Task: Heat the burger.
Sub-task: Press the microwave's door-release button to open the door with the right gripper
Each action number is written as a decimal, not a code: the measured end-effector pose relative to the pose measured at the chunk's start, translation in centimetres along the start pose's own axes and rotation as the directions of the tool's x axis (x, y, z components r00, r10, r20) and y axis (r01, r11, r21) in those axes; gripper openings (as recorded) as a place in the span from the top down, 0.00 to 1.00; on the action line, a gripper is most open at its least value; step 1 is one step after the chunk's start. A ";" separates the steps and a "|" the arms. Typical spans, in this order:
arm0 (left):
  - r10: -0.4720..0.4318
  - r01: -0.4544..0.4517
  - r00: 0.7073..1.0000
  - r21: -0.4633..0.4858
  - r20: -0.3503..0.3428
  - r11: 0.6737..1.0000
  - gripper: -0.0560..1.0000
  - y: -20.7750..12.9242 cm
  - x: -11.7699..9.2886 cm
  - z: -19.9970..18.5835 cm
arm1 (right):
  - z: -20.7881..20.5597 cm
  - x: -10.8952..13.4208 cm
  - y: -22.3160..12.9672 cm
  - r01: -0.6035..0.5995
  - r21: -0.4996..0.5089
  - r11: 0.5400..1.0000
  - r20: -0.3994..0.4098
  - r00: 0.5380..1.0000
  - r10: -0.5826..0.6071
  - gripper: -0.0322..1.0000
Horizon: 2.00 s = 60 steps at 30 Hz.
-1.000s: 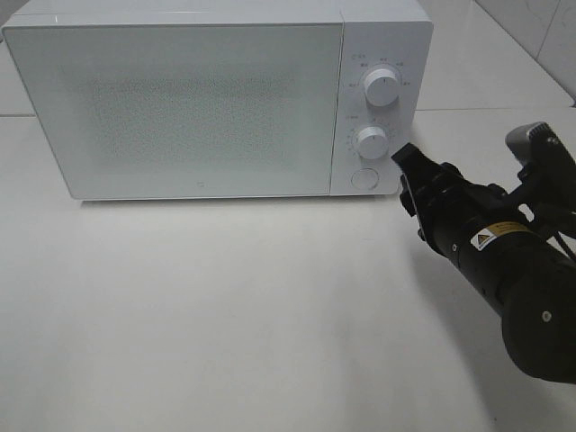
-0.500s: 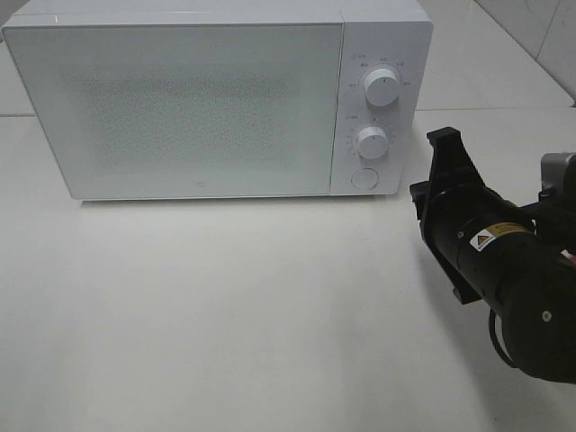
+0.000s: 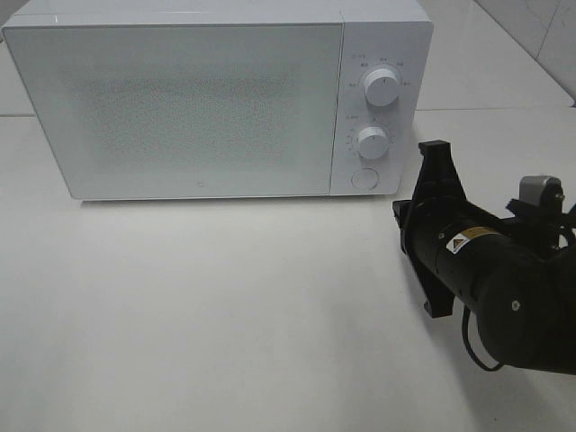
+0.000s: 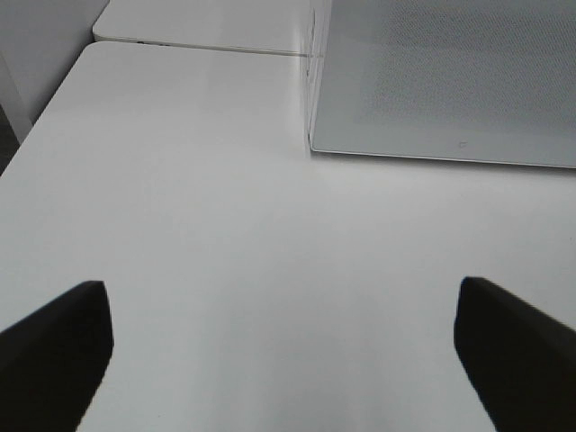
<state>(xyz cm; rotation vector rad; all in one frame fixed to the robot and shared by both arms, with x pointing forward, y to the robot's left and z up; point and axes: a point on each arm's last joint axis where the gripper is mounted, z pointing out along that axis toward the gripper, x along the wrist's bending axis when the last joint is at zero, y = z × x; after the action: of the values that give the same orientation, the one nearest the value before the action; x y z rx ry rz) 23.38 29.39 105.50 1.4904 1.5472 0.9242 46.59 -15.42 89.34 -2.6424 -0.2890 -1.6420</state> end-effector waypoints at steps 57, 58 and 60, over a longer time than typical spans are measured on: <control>0.000 0.000 1.000 0.000 0.000 1.000 0.02 0.0 0.0 0.0 | 12.3 0.9 -0.6 -0.085 -0.102 0.991 0.041 0.995 0.089 0.97; 0.000 0.000 1.000 0.000 0.000 1.000 0.02 0.0 0.0 0.0 | 12.4 0.9 -0.6 -0.085 -0.099 0.991 0.050 0.995 0.090 0.97; 0.000 0.000 1.000 0.000 0.000 1.000 0.02 0.0 0.0 0.0 | 12.4 0.9 -0.5 -0.083 -0.098 0.992 0.051 0.995 0.088 0.97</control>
<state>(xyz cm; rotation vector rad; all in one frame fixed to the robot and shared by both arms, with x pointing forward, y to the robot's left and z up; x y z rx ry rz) 23.38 29.39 105.50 1.4904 1.5472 0.9242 57.91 -13.38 84.54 -2.7302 -0.0987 -1.5988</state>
